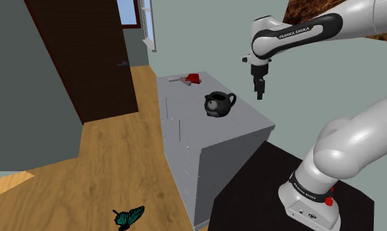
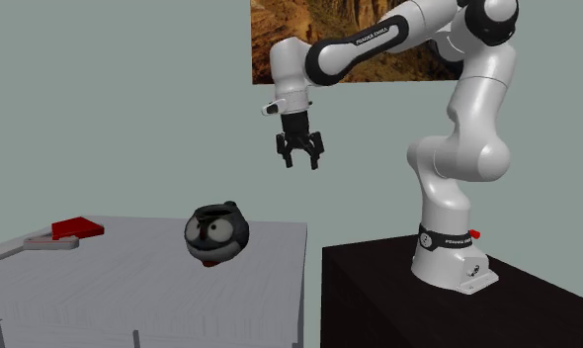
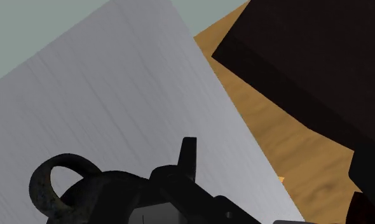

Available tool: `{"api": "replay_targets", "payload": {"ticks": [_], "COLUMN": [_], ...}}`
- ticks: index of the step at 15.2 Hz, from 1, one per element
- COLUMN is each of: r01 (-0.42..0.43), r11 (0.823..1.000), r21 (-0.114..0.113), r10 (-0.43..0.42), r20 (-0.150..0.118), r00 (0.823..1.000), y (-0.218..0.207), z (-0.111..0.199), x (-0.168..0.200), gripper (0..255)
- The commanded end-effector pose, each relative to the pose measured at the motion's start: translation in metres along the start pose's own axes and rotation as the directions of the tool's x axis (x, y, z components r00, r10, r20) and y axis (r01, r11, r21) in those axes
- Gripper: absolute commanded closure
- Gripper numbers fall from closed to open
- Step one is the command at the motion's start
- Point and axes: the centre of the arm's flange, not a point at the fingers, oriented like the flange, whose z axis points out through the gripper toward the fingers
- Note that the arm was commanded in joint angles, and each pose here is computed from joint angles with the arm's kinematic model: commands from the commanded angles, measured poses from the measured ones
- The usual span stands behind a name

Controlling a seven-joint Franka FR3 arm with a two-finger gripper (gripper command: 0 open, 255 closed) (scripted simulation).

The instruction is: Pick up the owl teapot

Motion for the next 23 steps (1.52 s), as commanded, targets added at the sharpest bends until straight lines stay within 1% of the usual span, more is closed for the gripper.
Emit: {"api": "replay_targets", "payload": {"ticks": [1,5,7,10,14,16,19,20,23], "r01": [0.063,0.178,0.235,0.319,0.426,0.477,0.552,0.556,0.556], "r11": [0.998,0.984,0.972,0.947,0.903,0.876,0.831,0.828,0.828], "r21": [-0.009,-0.023,-0.031,-0.042,-0.057,-0.065,-0.076,-0.077,-0.077], "r10": [-0.063,-0.179,-0.235,-0.319,-0.427,-0.479,-0.554,-0.558,-0.558], "r20": [-0.004,-0.010,-0.012,-0.015,-0.017,-0.018,-0.018,-0.018,-0.018], "r00": [0.998,0.984,0.972,0.947,0.904,0.877,0.832,0.830,0.830], "y": [0.023,0.069,0.091,0.124,0.165,0.184,0.212,0.213,0.214], "z": [0.006,0.022,0.030,0.042,0.057,0.064,0.075,0.075,0.091], "x": [0.004,0.018,0.027,0.043,0.068,0.083,0.107,0.108,0.111], "gripper": [0,0,0,0,0,0,0,0,0]}}
